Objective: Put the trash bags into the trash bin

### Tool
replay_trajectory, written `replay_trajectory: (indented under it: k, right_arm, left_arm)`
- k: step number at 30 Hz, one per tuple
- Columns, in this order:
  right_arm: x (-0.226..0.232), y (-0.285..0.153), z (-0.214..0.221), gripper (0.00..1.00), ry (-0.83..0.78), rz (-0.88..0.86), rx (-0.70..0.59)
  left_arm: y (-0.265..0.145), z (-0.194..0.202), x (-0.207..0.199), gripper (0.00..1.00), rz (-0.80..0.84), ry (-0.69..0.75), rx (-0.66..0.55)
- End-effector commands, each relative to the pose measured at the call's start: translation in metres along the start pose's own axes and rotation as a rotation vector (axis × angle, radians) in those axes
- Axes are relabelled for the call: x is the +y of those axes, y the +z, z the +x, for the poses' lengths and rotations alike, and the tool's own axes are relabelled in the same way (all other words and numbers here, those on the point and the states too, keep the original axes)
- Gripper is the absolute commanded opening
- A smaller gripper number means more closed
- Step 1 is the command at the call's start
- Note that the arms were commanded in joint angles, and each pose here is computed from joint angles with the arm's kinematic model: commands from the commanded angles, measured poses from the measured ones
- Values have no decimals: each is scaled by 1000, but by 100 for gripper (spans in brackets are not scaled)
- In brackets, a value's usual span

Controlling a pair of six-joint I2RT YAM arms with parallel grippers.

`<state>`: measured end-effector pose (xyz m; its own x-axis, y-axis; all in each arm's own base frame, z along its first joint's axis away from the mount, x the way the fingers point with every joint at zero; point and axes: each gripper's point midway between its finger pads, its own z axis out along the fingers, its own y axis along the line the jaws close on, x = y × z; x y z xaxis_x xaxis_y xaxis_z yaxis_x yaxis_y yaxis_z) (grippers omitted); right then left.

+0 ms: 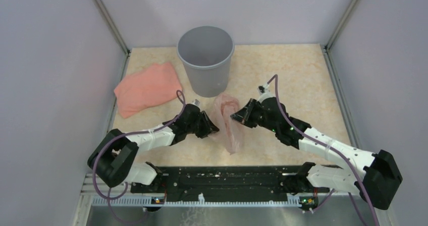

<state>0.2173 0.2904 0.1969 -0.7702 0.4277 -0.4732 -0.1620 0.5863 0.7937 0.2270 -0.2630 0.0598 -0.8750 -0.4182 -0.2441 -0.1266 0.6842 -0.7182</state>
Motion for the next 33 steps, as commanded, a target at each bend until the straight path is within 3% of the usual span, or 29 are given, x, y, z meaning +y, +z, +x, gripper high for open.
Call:
replay_trajectory:
  k: [1,4,9,13,16,23,29,33]
  right_arm:
    - [15,-9,-14,0,-22,-18,-53]
    - [-12,-8,-1,0,-99,68,-2]
    - [-63,0,35,0,-273,237,151]
    - [-74,3,47,30,-372,313,199]
    - [-56,1,34,50,-430,316,149]
    - [-10,-1,-3,50,-494,296,27]
    - [8,43,20,48,-480,177,69]
    - [-15,76,44,38,-442,196,116]
  left_arm:
    - [2,-17,-21,26,71,18,-49]
    - [-8,-29,-20,0,30,80,-89]
    - [-26,-31,-16,0,-26,225,-76]
    - [-34,-21,-7,0,-44,277,-28]
    - [-39,-16,-5,0,-43,299,-7]
    - [-47,-12,-13,0,-14,360,25]
    - [-50,-13,-21,0,15,394,33]
    - [-59,-16,-33,0,40,404,19]
